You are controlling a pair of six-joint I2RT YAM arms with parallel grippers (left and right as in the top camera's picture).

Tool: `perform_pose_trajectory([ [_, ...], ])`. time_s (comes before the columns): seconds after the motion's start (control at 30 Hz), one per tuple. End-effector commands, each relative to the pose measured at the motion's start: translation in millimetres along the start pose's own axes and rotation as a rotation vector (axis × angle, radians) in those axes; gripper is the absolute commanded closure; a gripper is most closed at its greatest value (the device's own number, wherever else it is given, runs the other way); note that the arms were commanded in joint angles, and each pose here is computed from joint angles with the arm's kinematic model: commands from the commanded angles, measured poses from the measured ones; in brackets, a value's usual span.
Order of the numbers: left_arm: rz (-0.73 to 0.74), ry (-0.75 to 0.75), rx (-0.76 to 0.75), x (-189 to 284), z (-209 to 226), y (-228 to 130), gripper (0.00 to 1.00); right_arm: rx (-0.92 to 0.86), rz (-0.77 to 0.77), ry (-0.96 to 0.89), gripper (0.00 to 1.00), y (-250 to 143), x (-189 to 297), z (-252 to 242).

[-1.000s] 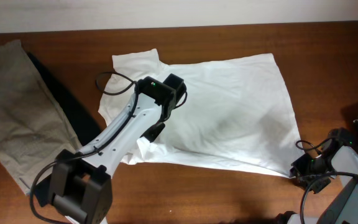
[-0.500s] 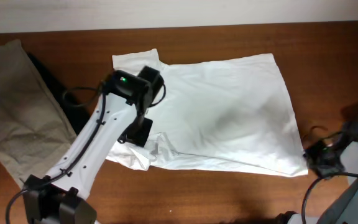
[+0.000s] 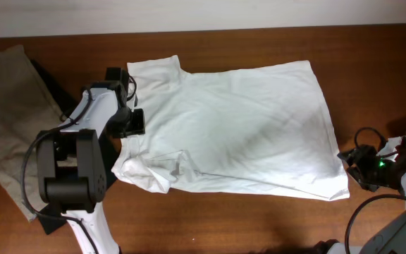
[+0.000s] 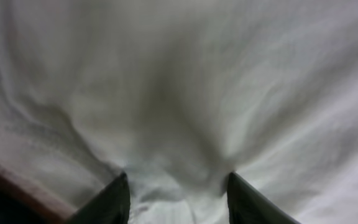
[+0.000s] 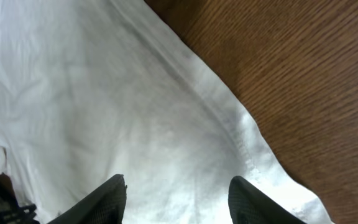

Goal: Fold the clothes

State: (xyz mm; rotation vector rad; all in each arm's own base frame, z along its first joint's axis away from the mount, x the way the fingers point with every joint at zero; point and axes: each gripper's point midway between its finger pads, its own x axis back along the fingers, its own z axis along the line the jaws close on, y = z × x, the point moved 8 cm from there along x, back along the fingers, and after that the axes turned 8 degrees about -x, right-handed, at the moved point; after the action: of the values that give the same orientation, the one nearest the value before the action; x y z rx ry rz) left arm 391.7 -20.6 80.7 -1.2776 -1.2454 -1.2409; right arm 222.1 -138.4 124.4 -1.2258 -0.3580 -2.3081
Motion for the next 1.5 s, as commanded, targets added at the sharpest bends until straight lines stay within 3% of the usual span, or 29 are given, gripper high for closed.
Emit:
perform_pose_trajectory([
  [0.0, 0.047, -0.02, -0.025, -35.3, 3.4, 1.1, 0.77, 0.071, 0.002, 0.022, 0.43, 0.9, 0.5, 12.0],
  [0.03, 0.009, -0.019, -0.045, -41.0, 3.9, 8.5, 1.0, 0.082, 0.009, 0.022, 0.43, -0.7, -1.2, 14.5],
  [0.17, -0.369, -0.021, -0.038, -30.9, 17.0, 70.9, 1.0, 0.144, -0.004, -0.027, 0.44, -1.5, -8.7, 21.6],
  [0.27, -0.439, -0.04, -0.04, -24.9, 19.5, 81.8, 0.99, 0.253, -0.035, -0.102, 0.41, -1.3, -24.2, 34.9],
  [0.33, -0.447, -0.04, -0.035, -14.4, 22.2, 87.9, 0.9, 0.273, -0.04, -0.211, 0.35, -0.1, -45.2, 33.8],
  [0.37, -0.443, -0.039, -0.036, -3.2, 23.3, 92.1, 0.76, 0.294, -0.004, -0.19, 0.33, -2.9, -59.2, 37.5],
  [0.4, -0.436, -0.039, -0.037, 7.4, 24.0, 95.4, 0.56, 0.308, 0.027, -0.203, 0.31, -6.5, -70.5, 37.2],
  [0.47, -0.412, -0.039, -0.089, 35.5, 22.3, 101.3, 0.43, 0.319, 0.082, -0.276, 0.28, -13.2, -90.0, 28.8],
  [0.5, -0.4, -0.038, -0.101, 46.2, 21.7, 102.2, 0.4, 0.316, 0.099, -0.284, 0.32, -14.9, -93.9, 26.4],
  [0.53, -0.382, -0.04, -0.099, 56.0, 21.1, 101.4, 0.38, 0.31, 0.112, -0.295, 0.49, -15.8, -96.8, 23.2],
  [0.57, -0.355, -0.043, -0.097, 71.9, 19.9, 99.4, 0.37, 0.304, 0.089, -0.339, 0.83, -12.5, -96.4, 19.4],
  [0.6, -0.311, -0.069, -0.096, 84.2, 16.8, 93.1, 0.37, 0.283, 0.029, -0.38, 0.96, 0.2, -90.4, 20.5],
  [0.67, -0.246, -0.167, -0.123, 90.7, 7.2, 81.2, 0.37, 0.268, -0.045, -0.35, 0.96, 25.3, -77.0, 34.7],
  [0.8, -0.047, -0.251, -0.181, 86.9, -12.8, 47.4, 0.36, 0.138, -0.171, -0.337, 0.96, 62.3, -49.4, 40.4],
  [0.87, 0.031, -0.267, -0.251, 86.3, -32.8, 34.1, 0.36, 0.108, -0.159, -0.316, 0.94, 64.0, -45.2, 39.1],
  [0.9, 0.076, -0.272, -0.285, 86.1, -47.6, 26.5, 0.36, 0.104, -0.139, -0.314, 0.64, 61.5, -44.2, 39.6],
  [0.93, 0.109, -0.273, -0.336, 86.0, -59.0, 20.0, 0.36, 0.101, -0.126, -0.319, 0.55, 59.7, -40.9, 41.0],
  [1.03, 0.249, -0.134, -0.414, 85.5, -78.1, -2.4, 0.37, 0.135, -0.139, -0.284, 0.53, 58.7, -9.9, 64.0],
  [1.2, 0.368, -0.017, -0.368, 60.7, -70.4, -21.0, 0.3, 0.212, -0.179, -0.143, 0.47, 30.1, 50.8, 101.1],
  [1.3, 0.354, -0.009, -0.257, 35.3, -69.8, -23.4, 0.26, 0.237, -0.169, -0.14, 0.45, 23.3, 56.6, 102.0],
  [1.33, 0.357, -0.061, -0.24, 30.6, -74.2, -25.6, 0.27, 0.235, -0.165, -0.141, 0.45, 22.8, 56.6, 101.6],
  [1.37, 0.361, -0.079, -0.221, 27.4, -75.8, -27.1, 0.37, 0.235, -0.165, -0.141, 0.45, 22.8, 56.6, 101.6],
  [1.4, 0.356, -0.078, -0.212, 25.2, -75.7, -26.8, 0.55, 0.234, -0.166, -0.141, 0.45, 22.8, 56.6, 101.6],
  [1.43, 0.349, -0.097, -0.21, 25.0, -77.6, -25.9, 0.87, 0.235, -0.166, -0.141, 0.45, 22.9, 56.6, 101.6],
  [1.47, 0.34, -0.16, -0.217, 25.8, -83.3, -24.8, 1.0, 0.235, -0.166, -0.141, 0.45, 22.9, 56.6, 101.6],
])
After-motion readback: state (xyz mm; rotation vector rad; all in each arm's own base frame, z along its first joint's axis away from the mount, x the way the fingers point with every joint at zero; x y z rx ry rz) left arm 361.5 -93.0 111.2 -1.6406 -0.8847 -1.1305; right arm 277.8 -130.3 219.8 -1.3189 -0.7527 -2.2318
